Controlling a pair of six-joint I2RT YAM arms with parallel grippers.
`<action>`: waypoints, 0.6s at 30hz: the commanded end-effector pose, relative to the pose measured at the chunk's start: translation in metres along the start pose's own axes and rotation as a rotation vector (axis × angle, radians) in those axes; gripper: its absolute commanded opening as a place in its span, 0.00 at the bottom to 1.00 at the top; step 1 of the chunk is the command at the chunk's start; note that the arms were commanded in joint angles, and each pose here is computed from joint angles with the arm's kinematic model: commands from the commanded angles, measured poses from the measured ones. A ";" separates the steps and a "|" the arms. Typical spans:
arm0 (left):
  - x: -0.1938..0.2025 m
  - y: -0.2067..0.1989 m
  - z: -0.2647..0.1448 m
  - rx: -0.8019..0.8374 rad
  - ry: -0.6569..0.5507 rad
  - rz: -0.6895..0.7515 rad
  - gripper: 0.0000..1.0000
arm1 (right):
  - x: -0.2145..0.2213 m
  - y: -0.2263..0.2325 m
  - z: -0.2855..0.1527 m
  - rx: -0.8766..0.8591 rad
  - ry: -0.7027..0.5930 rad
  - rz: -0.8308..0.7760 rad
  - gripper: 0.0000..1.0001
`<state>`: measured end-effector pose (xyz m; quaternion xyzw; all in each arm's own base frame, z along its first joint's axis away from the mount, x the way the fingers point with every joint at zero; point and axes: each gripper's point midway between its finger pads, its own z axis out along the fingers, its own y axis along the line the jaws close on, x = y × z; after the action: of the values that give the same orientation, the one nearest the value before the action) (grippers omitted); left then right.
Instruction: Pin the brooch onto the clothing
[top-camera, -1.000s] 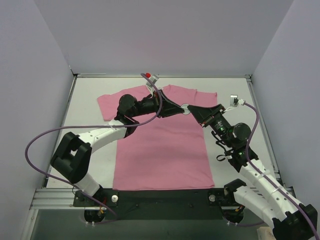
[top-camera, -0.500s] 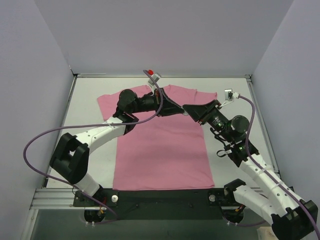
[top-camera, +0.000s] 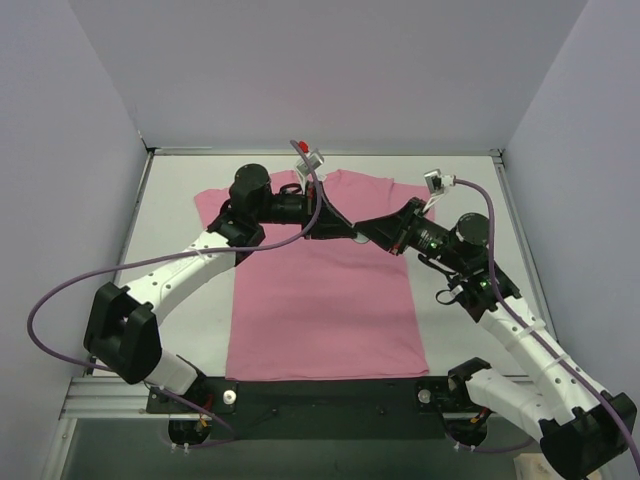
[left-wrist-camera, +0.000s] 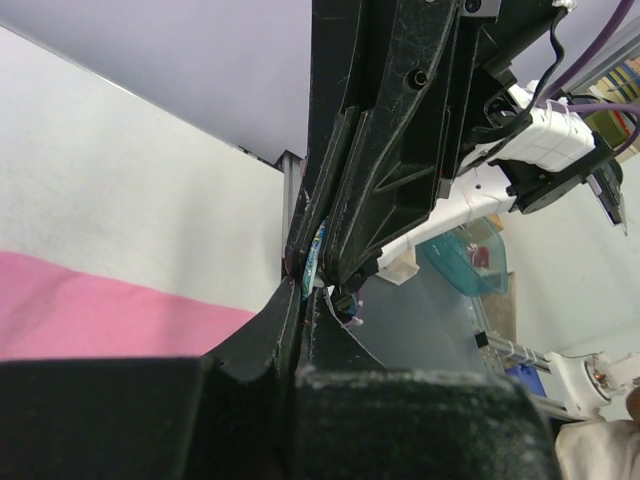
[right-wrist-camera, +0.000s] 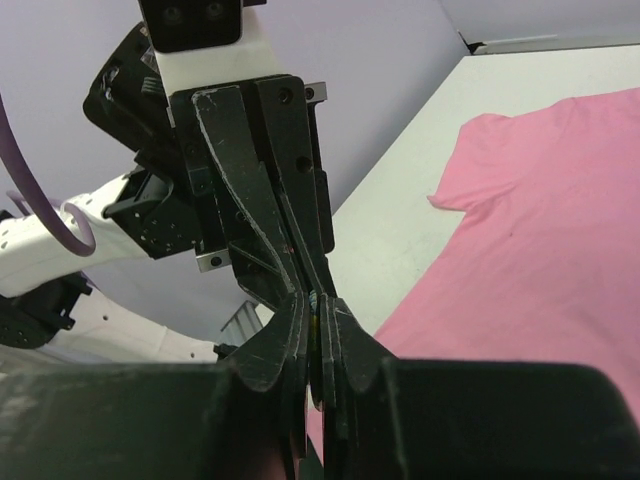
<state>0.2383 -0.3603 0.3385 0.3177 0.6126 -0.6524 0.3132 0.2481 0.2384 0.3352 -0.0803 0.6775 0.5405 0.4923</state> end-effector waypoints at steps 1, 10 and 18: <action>-0.019 -0.010 -0.013 -0.010 -0.009 0.095 0.00 | -0.008 0.023 -0.006 -0.079 0.016 -0.071 0.00; -0.026 -0.014 -0.017 -0.019 -0.044 0.113 0.29 | -0.015 0.017 -0.016 -0.032 -0.072 -0.099 0.00; -0.022 -0.012 -0.021 -0.029 -0.068 0.106 0.61 | -0.041 0.019 -0.034 -0.002 -0.273 -0.104 0.00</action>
<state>0.2488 -0.3441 0.3413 0.3126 0.6205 -0.6357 0.3363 0.2340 0.2132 0.3461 -0.0653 0.6497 0.5172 0.5532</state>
